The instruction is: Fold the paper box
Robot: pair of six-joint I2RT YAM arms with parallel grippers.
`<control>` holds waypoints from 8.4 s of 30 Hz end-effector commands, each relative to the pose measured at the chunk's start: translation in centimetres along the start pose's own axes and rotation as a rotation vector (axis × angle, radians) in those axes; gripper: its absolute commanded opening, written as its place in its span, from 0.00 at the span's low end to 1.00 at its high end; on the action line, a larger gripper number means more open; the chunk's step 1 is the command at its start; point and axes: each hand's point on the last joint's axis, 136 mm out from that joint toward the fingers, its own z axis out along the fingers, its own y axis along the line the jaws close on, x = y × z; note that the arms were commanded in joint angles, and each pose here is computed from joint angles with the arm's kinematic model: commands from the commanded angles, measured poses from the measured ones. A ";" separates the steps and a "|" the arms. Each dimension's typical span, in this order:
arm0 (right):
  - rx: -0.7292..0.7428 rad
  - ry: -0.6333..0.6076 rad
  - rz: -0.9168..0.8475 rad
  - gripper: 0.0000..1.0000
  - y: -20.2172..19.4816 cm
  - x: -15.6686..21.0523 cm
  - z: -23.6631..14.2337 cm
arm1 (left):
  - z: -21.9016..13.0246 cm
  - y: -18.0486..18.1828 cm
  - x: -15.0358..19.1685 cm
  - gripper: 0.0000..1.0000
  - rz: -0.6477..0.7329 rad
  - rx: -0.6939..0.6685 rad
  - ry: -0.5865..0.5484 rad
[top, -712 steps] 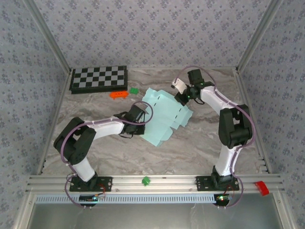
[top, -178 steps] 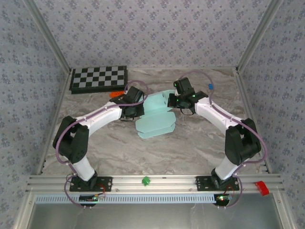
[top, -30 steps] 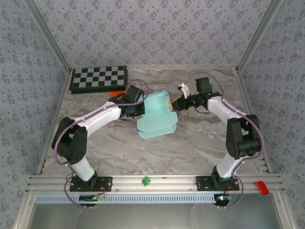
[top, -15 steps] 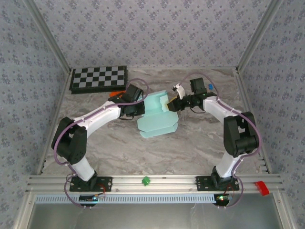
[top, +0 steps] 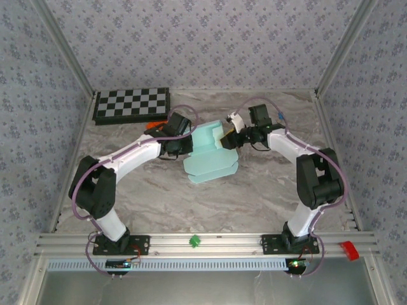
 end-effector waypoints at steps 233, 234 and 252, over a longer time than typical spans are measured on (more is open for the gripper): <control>0.444 0.043 0.004 0.34 -4.6 0.3 0.4 | -0.4 -2.4 -0.9 0.00 0.021 0.085 0.000; 0.462 0.042 0.002 0.32 -4.7 0.2 0.3 | -0.4 -2.4 -0.9 0.00 0.021 0.085 -0.001; 0.852 0.069 0.064 0.19 -7.9 0.9 -1.6 | 0.2 -2.1 -0.6 0.00 0.012 0.070 0.011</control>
